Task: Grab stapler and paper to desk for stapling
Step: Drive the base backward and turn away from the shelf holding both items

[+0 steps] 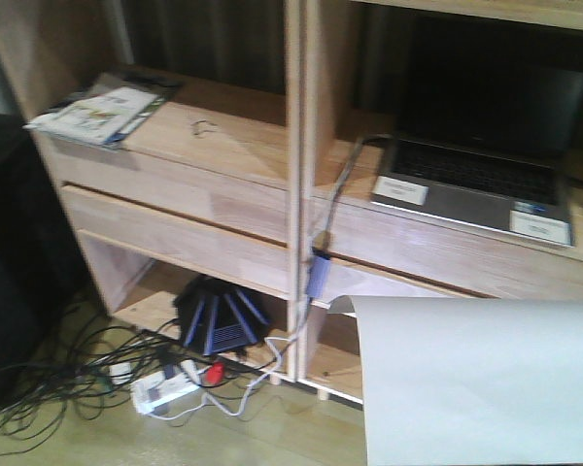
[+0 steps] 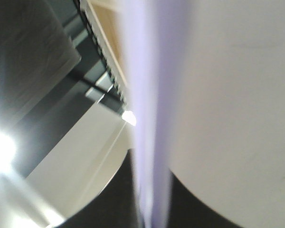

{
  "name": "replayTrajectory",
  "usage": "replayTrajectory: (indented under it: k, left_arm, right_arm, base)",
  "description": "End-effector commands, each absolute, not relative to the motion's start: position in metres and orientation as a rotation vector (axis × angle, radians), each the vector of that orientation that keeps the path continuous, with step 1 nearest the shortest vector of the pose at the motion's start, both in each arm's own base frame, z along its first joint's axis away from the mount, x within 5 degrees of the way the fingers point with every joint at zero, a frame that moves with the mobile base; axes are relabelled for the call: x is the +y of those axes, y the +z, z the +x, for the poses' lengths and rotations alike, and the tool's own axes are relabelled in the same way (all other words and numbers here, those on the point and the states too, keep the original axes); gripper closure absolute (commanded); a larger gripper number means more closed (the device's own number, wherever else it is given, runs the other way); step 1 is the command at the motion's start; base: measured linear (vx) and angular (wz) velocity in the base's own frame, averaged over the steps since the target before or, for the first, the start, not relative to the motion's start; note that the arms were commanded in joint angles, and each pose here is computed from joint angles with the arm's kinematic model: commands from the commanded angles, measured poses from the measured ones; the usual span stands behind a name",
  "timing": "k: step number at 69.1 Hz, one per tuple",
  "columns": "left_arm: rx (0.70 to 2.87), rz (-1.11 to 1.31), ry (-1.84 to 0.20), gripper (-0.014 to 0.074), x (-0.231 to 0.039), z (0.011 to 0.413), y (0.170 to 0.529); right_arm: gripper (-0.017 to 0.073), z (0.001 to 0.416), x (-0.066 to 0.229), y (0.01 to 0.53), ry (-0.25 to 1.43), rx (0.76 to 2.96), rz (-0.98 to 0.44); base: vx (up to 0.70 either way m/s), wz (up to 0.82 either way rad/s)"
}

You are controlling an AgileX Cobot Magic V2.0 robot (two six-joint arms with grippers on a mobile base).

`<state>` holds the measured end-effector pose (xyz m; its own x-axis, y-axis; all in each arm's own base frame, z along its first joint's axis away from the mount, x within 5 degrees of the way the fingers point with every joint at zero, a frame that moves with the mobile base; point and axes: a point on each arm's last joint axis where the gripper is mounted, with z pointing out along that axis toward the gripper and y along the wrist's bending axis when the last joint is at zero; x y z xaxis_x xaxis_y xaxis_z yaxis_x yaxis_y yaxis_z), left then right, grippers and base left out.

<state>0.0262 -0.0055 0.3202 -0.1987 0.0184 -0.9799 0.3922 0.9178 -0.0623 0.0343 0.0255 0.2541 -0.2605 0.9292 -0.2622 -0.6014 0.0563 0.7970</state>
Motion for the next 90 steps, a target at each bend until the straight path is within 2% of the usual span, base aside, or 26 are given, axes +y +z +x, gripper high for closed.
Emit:
replayTrajectory:
  k: [1, 90]
  left_arm:
    - [1.623, 0.299, -0.381, 0.0600, -0.0069, 0.0264, 0.3384]
    - [1.623, 0.299, -0.381, 0.0600, -0.0069, 0.0264, 0.3384]
  right_arm:
    - [0.0564, 0.0294, 0.0257, 0.2666, 1.575, 0.967, 0.380]
    - [0.0564, 0.0290, 0.0258, 0.2670, 1.578, 0.962, 0.375]
  base:
    - [0.03, 0.58]
    - [0.09, 0.56]
